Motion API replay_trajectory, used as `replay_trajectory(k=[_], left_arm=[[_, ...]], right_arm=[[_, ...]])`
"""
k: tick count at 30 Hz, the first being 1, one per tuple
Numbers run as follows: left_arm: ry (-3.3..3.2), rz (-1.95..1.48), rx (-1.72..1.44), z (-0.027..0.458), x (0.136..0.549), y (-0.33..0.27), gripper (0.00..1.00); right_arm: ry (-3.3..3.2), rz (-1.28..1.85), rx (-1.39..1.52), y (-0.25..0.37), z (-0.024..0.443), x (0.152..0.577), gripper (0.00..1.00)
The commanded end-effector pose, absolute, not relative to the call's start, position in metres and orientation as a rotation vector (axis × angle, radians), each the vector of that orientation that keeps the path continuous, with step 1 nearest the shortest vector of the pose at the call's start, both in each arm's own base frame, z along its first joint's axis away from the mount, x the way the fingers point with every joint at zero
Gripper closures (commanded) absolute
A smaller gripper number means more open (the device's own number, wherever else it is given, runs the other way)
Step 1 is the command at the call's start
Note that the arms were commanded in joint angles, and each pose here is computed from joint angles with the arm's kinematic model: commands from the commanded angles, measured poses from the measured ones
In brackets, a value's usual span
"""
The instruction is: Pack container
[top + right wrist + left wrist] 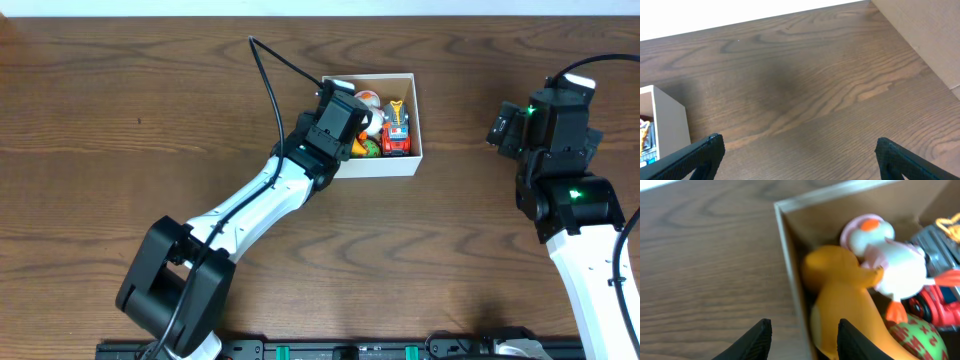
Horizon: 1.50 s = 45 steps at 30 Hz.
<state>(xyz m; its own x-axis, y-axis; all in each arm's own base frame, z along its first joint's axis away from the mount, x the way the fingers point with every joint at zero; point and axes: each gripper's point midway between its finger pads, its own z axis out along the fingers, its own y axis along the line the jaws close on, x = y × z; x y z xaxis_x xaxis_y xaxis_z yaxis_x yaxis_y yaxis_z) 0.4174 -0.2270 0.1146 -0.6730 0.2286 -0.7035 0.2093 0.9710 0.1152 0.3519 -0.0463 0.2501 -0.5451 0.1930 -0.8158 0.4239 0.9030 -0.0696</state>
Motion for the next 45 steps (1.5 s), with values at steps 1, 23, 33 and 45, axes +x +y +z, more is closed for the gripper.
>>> replay_trajectory(k=[1,23,33,45], left_arm=[[2.370,-0.034,0.323,0.102,0.415,-0.238,0.57],[2.349,0.082,0.302,0.111,0.412,-0.225,0.64],[2.281,0.062,0.282,0.143,0.410,-0.227,0.64],[2.223,-0.016,0.341,0.152,0.399,-0.263,0.94]], right_arm=[[2.145,-0.322,0.459,-0.049,0.253,0.352,0.01],[2.145,-0.322,0.459,-0.049,0.253,0.352,0.01],[2.145,-0.322,0.459,-0.049,0.253,0.352,0.01],[2.145,-0.322,0.459,-0.049,0.253,0.352,0.01]])
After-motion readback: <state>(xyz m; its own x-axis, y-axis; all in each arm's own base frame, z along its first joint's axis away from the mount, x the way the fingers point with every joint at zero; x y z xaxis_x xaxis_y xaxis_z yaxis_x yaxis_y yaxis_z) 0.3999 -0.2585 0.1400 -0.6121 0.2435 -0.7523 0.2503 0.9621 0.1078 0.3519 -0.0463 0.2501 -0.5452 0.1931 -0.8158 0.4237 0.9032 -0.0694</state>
